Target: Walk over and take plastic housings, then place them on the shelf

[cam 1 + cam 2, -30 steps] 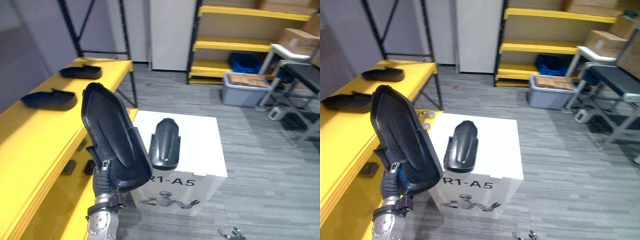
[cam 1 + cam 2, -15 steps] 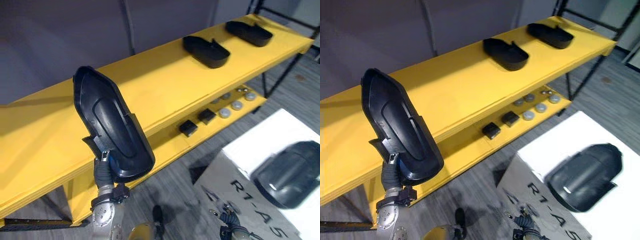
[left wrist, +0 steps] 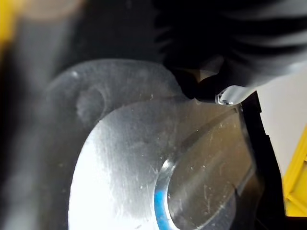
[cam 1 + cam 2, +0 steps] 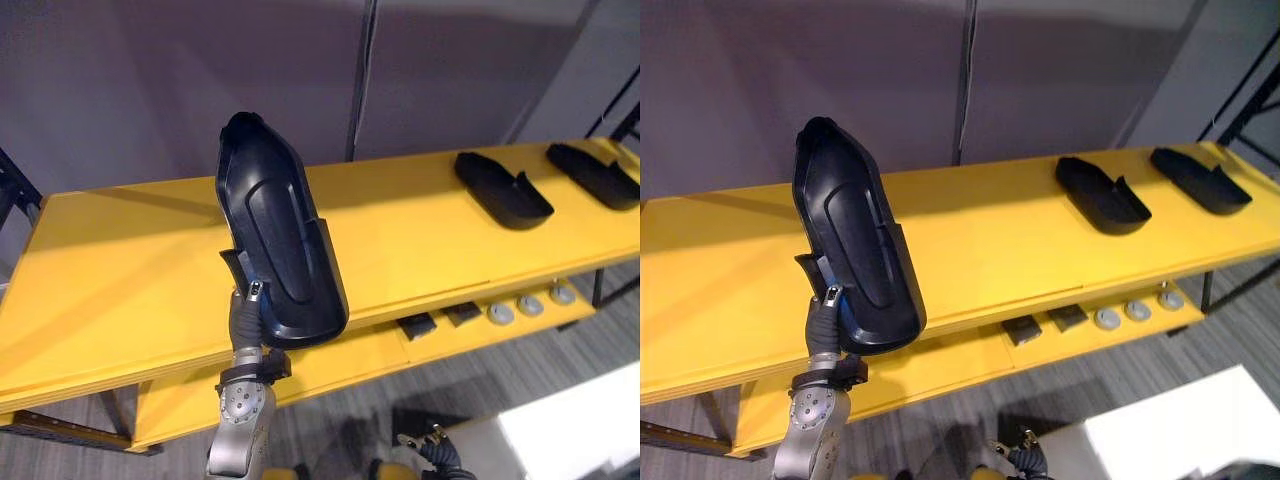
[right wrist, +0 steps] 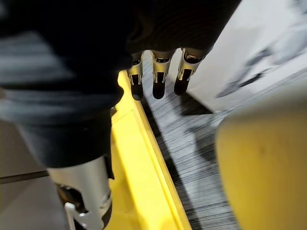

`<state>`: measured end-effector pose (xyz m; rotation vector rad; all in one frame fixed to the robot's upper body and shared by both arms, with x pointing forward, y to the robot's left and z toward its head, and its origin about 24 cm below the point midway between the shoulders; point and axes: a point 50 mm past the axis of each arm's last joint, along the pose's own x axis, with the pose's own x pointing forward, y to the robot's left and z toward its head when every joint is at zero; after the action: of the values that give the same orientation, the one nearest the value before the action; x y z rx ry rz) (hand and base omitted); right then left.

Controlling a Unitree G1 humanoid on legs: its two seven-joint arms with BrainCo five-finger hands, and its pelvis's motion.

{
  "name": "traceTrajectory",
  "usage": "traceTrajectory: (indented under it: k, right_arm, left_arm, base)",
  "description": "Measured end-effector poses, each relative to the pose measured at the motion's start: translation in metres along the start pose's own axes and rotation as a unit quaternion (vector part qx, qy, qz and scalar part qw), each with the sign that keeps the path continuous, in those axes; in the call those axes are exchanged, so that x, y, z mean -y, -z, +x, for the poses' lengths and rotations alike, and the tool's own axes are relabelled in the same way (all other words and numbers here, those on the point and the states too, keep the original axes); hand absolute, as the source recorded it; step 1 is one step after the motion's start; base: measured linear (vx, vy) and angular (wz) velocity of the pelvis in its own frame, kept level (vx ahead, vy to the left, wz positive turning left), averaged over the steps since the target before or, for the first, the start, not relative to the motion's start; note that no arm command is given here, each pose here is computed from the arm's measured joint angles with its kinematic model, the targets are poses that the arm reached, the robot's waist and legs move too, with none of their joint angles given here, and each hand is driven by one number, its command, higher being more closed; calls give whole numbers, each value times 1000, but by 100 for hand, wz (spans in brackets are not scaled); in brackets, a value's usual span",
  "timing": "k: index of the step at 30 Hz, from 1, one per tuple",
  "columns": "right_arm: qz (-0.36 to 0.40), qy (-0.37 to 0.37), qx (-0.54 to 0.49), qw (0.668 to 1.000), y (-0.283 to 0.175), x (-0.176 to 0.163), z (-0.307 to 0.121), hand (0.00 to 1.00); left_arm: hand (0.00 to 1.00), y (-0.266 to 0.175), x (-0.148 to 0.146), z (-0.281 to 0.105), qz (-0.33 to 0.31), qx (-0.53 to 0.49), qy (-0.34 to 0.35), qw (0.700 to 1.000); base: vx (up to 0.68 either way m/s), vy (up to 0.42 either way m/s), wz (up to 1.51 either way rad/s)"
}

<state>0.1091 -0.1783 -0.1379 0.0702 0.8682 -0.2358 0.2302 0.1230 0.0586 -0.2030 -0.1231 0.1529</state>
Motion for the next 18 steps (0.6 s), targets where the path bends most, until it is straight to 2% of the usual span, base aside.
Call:
traceTrajectory:
  k: [4, 8, 18]
  right_arm:
    - [-1, 3, 7, 1000, -3, 3, 0, 0]
    - [-4, -2, -7, 1000, 4, 2, -2, 0]
    - [-17, -4, -18, 1000, 5, 3, 3, 0]
  left_arm:
    - [100, -6, 18, 14, 9, 19, 33, 999]
    - [100, 3, 23, 30, 28, 1, 32, 999]
    - [100, 31, 7, 73, 90, -80, -42, 992]
  base:
    - [172, -137, 12]
    - [127, 3, -2]
    - [-8, 40, -2]
